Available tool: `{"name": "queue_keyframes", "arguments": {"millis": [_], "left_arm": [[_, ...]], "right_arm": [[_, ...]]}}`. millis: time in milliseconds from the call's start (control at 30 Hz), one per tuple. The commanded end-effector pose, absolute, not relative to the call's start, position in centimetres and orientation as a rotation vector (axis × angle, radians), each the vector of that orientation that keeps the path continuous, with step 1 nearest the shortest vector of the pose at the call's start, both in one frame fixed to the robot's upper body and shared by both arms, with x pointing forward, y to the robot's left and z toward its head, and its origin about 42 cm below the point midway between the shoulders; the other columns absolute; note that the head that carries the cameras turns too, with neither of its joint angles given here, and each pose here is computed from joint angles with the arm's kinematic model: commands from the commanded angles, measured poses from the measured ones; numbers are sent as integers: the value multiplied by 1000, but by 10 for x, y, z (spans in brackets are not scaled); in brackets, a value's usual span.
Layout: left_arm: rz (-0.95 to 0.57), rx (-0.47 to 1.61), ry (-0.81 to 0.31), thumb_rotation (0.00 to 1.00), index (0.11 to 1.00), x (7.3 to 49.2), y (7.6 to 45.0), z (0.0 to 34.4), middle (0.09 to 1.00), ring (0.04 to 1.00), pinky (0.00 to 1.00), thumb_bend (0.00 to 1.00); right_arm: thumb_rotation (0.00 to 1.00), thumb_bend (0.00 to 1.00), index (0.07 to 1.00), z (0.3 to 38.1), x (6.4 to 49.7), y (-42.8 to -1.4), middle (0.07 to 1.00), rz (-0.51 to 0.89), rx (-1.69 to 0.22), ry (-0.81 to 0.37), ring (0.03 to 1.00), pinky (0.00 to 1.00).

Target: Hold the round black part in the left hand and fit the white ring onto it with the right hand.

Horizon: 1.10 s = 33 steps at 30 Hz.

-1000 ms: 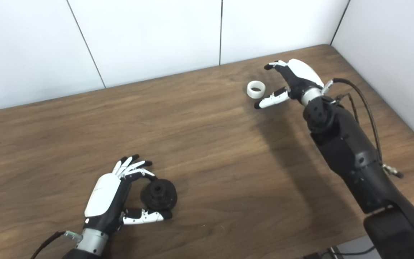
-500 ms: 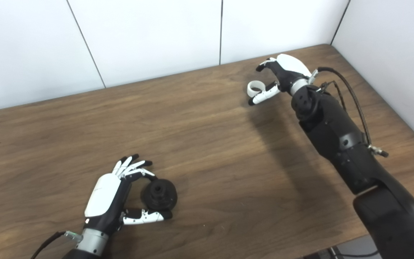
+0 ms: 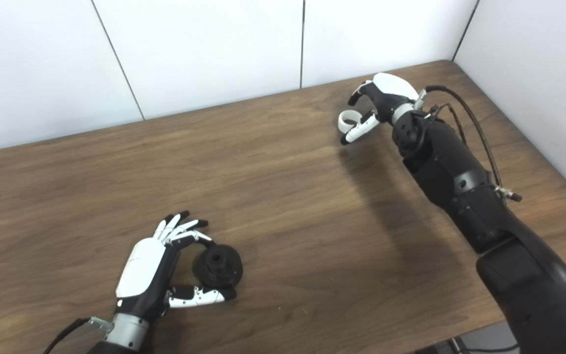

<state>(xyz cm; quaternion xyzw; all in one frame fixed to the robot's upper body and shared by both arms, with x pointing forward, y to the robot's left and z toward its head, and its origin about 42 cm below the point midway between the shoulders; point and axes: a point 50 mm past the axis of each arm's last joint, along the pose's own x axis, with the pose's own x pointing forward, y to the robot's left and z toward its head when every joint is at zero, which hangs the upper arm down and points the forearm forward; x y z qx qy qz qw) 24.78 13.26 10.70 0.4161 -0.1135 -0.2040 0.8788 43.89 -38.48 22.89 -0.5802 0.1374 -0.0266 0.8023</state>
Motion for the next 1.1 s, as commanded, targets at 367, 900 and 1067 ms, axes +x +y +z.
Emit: {"name": "queue_keyframes", "arguments": {"millis": [367, 900, 1067], "left_arm": [[-489, 909, -133, 61, 484, 233, 136, 89, 836, 962, 1000, 524], [-490, 911, -141, 63, 484, 231, 135, 90, 833, 960, 1000, 524], [-493, 911, -136, 63, 484, 231, 135, 91, 837, 963, 1000, 524]], "right_arm": [[220, 803, 667, 265, 448, -395, 931, -137, -1286, 216, 970, 1000], [212, 795, 649, 264, 448, -391, 924, -120, -1293, 202, 970, 992], [224, 790, 652, 263, 449, -389, 926, -113, -1300, 205, 973, 992]]}}
